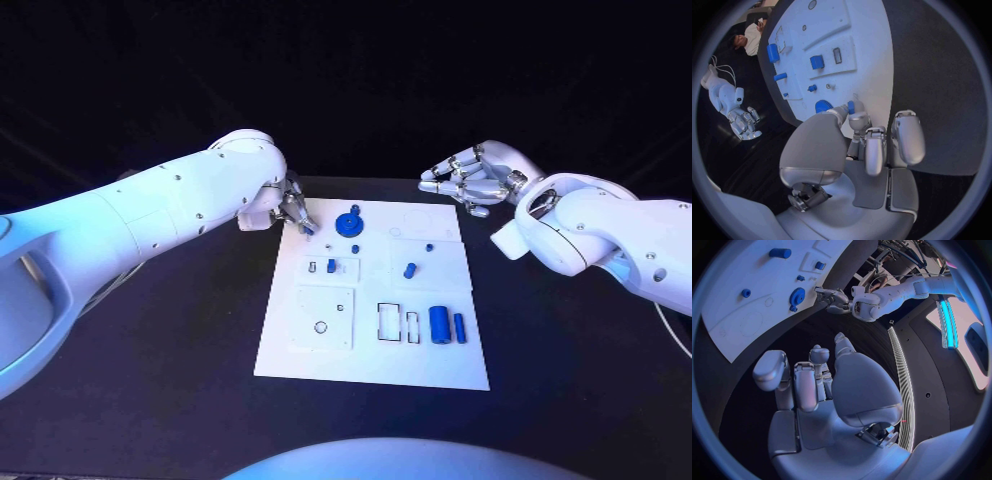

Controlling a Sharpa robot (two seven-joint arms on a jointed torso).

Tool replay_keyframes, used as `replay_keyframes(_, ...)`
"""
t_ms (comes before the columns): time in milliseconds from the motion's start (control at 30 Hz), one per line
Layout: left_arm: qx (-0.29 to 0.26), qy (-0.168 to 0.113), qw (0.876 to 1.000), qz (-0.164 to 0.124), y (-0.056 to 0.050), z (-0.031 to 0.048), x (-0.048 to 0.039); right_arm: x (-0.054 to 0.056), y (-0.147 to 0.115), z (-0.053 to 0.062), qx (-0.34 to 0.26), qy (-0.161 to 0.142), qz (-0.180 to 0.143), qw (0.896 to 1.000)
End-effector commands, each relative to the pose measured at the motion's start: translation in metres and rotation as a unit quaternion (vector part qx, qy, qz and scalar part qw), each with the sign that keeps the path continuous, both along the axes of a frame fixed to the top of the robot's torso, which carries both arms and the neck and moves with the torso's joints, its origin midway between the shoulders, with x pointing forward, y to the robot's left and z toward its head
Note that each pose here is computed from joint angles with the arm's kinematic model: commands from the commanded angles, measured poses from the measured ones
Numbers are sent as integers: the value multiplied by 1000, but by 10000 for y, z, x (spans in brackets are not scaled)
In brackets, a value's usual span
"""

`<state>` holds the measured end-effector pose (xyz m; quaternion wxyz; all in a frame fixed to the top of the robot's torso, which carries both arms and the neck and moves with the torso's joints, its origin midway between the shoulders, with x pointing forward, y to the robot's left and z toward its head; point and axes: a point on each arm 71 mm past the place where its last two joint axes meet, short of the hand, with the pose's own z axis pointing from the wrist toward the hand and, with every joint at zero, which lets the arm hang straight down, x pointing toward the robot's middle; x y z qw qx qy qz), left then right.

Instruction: Assemble the parts on the task board

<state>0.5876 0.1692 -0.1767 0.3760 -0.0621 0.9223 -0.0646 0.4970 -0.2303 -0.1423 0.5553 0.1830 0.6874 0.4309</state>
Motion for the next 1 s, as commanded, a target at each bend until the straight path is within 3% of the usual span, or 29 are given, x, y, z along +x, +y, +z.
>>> replay_keyframes(33,-29,-13,1000,-1,-24,26,-25,-6,12,-15,-2,6,8,1000)
replay_keyframes(233,-37,-26,999,-5,4,65,-131,-8,2,-19,-3,8,7,1000)
replay_keyframes(433,-47,-38,998,-19,9,73,-300,-11,-10,-22,-4,10,6,1000)
replay_keyframes(700,-55,-43,997,-30,44,-62,-526,-13,-29,-29,-5,12,5,1000)
replay_keyframes(1000,-50,-25,998,-40,75,-240,-663,-15,-34,-44,-6,15,5,1000)
